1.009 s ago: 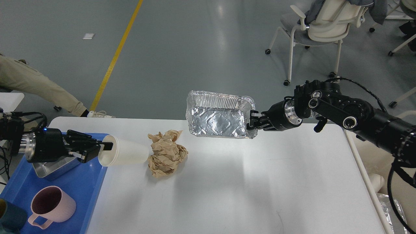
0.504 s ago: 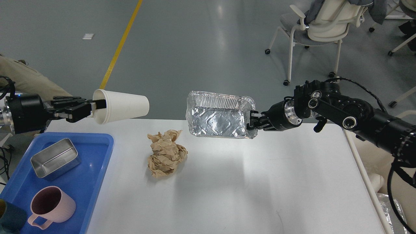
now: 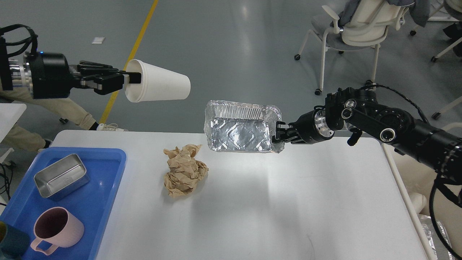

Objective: Tidy desktop
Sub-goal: 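Lift the white paper cup with the left gripper up high, then place the paper cup into the held foil tray and release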

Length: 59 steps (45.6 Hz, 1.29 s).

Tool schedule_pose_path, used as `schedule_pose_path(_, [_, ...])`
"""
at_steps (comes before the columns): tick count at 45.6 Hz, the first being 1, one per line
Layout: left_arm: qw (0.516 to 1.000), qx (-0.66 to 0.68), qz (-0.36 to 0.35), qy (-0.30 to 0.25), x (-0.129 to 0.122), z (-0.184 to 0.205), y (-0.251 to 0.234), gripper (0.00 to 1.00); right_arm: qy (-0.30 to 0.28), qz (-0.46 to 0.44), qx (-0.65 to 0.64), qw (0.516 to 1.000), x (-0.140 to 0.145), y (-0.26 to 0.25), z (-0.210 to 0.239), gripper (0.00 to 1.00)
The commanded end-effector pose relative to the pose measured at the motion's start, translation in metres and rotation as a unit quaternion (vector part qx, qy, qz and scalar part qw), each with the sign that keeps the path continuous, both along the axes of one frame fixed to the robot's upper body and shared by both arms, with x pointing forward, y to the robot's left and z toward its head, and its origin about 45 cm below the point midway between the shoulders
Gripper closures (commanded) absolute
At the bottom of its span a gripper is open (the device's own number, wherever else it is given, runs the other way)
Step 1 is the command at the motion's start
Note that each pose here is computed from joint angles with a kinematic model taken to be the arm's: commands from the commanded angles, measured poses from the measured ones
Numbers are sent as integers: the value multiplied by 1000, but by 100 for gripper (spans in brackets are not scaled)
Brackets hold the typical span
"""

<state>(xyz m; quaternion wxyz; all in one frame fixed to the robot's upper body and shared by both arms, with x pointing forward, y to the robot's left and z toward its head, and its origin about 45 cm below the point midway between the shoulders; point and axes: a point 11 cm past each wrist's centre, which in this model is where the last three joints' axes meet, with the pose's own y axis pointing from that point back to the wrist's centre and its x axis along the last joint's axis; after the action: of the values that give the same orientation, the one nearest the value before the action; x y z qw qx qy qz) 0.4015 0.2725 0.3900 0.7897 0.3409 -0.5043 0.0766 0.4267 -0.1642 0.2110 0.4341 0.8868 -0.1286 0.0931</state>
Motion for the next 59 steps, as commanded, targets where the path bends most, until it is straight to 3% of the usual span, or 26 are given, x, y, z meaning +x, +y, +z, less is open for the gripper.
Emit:
schedule_pose_path(1, [999, 45, -27, -5, 16, 5, -31, 98, -3, 2, 1, 1000, 1, 2, 3, 100])
schedule_pose_path(17, [982, 154, -106, -32, 41, -2, -140, 98, -6, 5, 2, 1000, 2, 4, 6, 100])
schedule_pose_path(30, [958, 234, -160, -50, 40, -28, -209, 97, -12, 15, 7, 1000, 1, 11, 13, 100])
schedule_pose_path(59, [933, 298, -184, -80, 41, -47, -243, 93, -12, 14, 6, 1000, 1, 8, 13, 100])
